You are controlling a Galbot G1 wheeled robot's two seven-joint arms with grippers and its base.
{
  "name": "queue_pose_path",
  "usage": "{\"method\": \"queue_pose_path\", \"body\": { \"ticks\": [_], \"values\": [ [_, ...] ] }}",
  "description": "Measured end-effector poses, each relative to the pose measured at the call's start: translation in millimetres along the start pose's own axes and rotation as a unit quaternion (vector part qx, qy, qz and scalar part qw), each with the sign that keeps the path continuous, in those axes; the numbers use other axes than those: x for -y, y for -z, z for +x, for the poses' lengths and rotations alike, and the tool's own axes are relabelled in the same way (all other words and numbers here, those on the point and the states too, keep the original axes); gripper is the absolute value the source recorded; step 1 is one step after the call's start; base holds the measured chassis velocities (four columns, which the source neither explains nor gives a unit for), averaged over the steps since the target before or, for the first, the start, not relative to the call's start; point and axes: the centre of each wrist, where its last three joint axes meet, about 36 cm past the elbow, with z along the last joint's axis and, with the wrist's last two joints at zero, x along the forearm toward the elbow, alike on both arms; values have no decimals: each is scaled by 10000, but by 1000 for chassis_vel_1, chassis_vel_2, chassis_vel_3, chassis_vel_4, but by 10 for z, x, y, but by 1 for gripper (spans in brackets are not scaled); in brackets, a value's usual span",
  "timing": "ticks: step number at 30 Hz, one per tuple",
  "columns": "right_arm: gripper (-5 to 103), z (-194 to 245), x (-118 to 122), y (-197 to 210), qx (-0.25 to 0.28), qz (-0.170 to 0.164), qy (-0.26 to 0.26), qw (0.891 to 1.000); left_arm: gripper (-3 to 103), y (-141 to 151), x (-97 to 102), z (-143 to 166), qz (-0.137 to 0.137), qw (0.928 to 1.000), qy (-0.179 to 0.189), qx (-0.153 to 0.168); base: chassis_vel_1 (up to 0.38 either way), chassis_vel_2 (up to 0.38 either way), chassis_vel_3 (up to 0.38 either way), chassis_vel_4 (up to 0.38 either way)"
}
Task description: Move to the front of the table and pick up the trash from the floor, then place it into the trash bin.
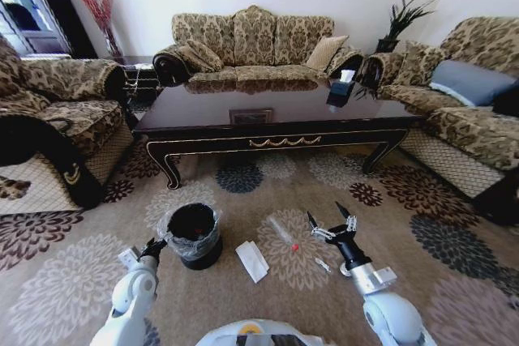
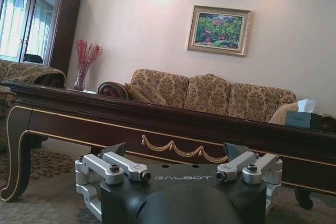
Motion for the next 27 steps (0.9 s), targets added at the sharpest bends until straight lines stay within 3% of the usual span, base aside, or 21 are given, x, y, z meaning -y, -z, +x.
{"method": "queue_pose_path", "body": {
  "ticks": [2,3,5,9,10,11,12,16,22,27],
  "values": [
    [100,0,-2,-2,3,-2,3,10000,67,-4,-11,-2,-26,10000,25,2,0,0,0,0],
    [100,-1,-3,-4,6,-4,5,10000,56,-12,-22,-7,-52,10000,51,-3,0,0,0,0],
    [100,-3,-4,-4,12,-4,9,10000,44,-27,-38,-15,-81,9999,87,-11,0,0,0,0],
    [100,-6,-3,-3,17,-4,11,10000,44,-40,-51,-21,-92,9999,120,-5,0,0,0,0],
    [100,-8,-2,-3,21,-4,11,10000,28,-86,-75,-26,-121,9997,184,-63,0,0,0,0],
    [100,-7,0,-9,15,-4,10,10000,23,-98,-80,-25,-136,9997,208,-73,0,0,0,0],
    [100,-7,0,-9,15,-4,10,10000,23,-98,-80,-25,-136,9997,208,-73,0,0,0,0],
    [100,-9,3,-19,18,-3,6,10000,7,-114,-110,-16,-171,9994,274,-76,0,0,0,0],
    [100,-17,9,-29,17,7,-21,10000,3,-88,-149,29,-187,9993,315,-43,0,0,0,0],
    [100,-40,23,-62,-36,15,-239,9997,3,37,-181,160,-290,9986,386,199,0,0,0,0]
  ]
}}
